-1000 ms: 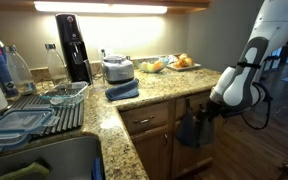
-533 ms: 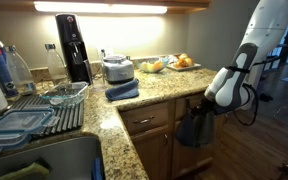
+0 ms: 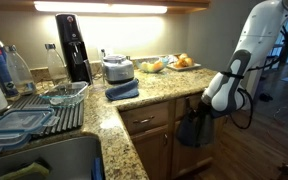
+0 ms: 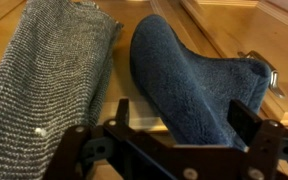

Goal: Take the left towel and put it on the countertop

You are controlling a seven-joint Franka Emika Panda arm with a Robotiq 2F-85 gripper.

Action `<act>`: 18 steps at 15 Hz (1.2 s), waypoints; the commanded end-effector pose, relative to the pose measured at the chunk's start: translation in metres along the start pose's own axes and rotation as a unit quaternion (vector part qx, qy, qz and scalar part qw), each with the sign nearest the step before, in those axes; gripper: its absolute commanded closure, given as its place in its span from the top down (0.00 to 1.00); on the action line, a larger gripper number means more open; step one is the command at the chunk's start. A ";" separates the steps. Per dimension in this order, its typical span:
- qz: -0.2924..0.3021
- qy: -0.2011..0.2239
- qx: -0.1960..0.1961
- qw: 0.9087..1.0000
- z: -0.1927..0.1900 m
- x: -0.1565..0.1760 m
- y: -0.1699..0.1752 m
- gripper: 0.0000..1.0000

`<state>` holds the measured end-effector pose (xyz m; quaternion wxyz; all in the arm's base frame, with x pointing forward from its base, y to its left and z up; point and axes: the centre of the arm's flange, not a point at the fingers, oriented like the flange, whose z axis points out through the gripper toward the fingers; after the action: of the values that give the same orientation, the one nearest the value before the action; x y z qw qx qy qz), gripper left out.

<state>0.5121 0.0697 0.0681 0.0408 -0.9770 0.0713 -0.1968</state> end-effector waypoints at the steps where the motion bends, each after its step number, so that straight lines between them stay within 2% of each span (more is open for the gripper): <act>1: 0.005 0.013 0.007 1.000 0.008 -0.018 0.001 1.00; 7: 0.003 0.026 0.016 1.000 0.013 0.001 -0.009 1.00; 8: 0.004 0.022 0.017 1.000 0.014 -0.002 -0.009 0.79; 18: 0.002 0.024 0.027 0.999 0.009 -0.009 -0.009 0.15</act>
<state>0.5367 0.0855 0.0638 0.0553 -0.9730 0.0669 -0.2137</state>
